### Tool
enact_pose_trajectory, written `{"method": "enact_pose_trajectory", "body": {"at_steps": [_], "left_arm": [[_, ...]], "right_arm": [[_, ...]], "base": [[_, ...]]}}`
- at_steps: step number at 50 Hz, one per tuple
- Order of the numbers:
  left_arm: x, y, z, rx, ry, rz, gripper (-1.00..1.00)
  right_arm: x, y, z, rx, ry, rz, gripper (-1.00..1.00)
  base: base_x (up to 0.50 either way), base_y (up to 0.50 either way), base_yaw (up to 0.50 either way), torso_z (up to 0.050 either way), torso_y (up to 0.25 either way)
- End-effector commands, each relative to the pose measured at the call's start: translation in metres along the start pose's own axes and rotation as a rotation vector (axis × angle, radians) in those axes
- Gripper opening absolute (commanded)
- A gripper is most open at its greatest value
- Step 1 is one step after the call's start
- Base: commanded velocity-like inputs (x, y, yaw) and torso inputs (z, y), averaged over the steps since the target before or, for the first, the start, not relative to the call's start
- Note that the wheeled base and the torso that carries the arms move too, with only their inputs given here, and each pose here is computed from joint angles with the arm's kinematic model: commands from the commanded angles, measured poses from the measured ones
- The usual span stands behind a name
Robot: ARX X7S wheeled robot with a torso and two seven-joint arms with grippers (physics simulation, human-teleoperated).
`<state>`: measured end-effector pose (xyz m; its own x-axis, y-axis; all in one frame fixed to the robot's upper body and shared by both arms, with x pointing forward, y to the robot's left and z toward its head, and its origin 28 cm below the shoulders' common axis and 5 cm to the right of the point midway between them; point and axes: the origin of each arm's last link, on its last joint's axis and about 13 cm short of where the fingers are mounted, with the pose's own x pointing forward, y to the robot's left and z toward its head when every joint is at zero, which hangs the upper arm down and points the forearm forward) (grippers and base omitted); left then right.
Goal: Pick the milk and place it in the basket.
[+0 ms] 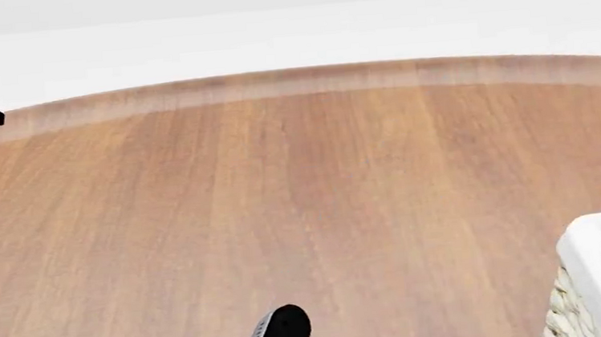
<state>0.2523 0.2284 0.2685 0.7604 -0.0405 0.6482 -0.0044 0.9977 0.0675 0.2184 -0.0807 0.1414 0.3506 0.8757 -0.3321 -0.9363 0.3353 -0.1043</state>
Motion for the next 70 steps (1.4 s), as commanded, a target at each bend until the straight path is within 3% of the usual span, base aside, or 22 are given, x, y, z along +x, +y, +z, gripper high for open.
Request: {"method": "enact_pose_trajectory", "body": {"at_steps": [1,20,37,70], "left_arm": [[0.0,0.0,-0.001,0.0,0.002,0.0,1.0],[-0.001,0.001,-0.003,0.0,0.007,0.0,1.0],[-0.002,0.001,-0.003,-0.002,0.006,0.002,1.0],[-0.002,0.001,-0.003,-0.001,0.007,0.001,1.0]], "right_arm": [[0.008,-0.001,-0.007,0.011,0.018,0.009,1.0],[0.026,-0.01,-0.016,0.013,0.049,-0.013,1.0],[0.031,0.001,-0.021,-0.001,0.054,0.041,1.0],[0.034,0.001,-0.024,-0.006,0.061,0.034,1.0]], "base": [[0.0,0.0,0.0,0.0,0.0],[0.0,0.0,0.0,0.0,0.0],[0.0,0.0,0.0,0.0,0.0],[0.0,0.0,0.0,0.0,0.0]]}}
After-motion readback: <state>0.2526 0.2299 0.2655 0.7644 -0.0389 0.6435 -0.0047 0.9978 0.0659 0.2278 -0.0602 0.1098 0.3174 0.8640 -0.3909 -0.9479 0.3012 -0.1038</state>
